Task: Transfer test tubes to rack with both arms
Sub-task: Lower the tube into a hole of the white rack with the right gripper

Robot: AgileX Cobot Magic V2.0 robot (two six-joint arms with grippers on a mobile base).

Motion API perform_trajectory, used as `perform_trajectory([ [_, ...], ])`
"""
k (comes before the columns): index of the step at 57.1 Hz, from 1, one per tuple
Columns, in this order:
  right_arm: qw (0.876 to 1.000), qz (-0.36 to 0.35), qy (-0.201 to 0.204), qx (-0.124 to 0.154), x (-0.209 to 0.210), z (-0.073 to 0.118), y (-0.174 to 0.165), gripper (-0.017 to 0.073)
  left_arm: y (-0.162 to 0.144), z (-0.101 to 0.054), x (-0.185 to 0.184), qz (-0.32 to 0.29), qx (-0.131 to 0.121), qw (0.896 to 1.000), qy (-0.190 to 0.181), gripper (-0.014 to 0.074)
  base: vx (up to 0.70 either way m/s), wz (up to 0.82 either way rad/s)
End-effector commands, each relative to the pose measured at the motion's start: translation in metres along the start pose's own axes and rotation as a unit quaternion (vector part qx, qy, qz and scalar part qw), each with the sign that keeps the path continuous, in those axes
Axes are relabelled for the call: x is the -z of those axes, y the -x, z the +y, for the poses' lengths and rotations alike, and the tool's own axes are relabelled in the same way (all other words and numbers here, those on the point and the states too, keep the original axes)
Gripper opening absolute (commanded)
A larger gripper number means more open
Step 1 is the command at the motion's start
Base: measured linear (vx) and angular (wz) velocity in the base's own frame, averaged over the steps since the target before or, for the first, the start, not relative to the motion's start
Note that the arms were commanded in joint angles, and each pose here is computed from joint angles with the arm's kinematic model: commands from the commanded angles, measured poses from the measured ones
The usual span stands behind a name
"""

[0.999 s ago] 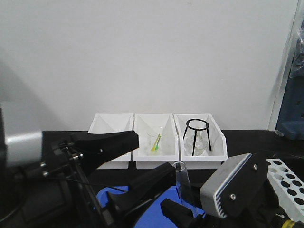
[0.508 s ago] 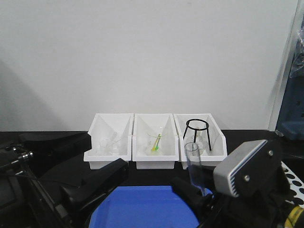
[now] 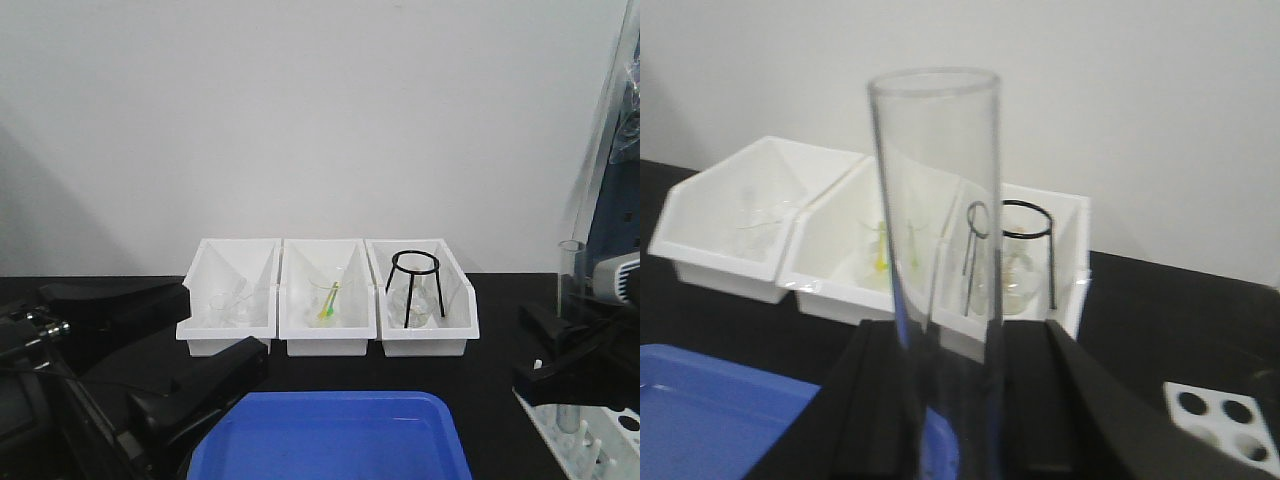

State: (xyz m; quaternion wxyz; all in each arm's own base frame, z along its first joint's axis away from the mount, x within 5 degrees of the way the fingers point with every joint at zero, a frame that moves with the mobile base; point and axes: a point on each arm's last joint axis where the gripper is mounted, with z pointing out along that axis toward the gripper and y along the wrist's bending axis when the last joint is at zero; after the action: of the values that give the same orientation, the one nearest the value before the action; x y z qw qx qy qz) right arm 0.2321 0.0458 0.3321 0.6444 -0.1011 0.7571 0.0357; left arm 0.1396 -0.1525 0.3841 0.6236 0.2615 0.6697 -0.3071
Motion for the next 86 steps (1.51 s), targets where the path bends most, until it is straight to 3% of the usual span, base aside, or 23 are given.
perform_trajectory([
  [1,0.996,-0.075,-0.048,0.003,0.005,-0.02,0.023,-0.0007,0.018,-0.006,0.006,-0.049,0.001,0.999,-0.025,0.059,0.0,0.0],
  [8,0.992,-0.089,-0.09,-0.002,0.007,-0.038,0.024,-0.0007,0.018,-0.006,0.006,-0.046,-0.005,0.999,-0.023,0.059,0.0,0.0],
  [18,0.985,-0.099,-0.138,-0.017,-0.003,-0.061,0.017,-0.0007,0.017,-0.005,0.005,-0.039,-0.045,0.998,-0.018,0.059,0.0,0.0],
  [29,0.978,-0.122,-0.169,-0.014,-0.031,-0.077,0.002,-0.0007,0.015,-0.004,0.005,-0.03,-0.046,0.998,-0.01,0.059,0.0,0.0],
  [43,0.966,-0.166,-0.198,-0.008,-0.069,-0.088,-0.027,-0.0007,0.007,0.004,0.005,0.014,-0.047,0.998,0.028,0.059,0.0,0.0],
  [57,0.954,-0.176,-0.24,-0.025,-0.092,-0.099,-0.059,-0.0005,0.0,0.011,0.006,0.055,-0.057,0.995,0.065,0.059,0.0,0.0],
  [86,0.944,-0.188,-0.268,-0.024,-0.108,-0.105,-0.084,-0.0004,-0.002,0.013,0.007,0.067,-0.062,0.993,0.076,0.059,0.0,0.0],
])
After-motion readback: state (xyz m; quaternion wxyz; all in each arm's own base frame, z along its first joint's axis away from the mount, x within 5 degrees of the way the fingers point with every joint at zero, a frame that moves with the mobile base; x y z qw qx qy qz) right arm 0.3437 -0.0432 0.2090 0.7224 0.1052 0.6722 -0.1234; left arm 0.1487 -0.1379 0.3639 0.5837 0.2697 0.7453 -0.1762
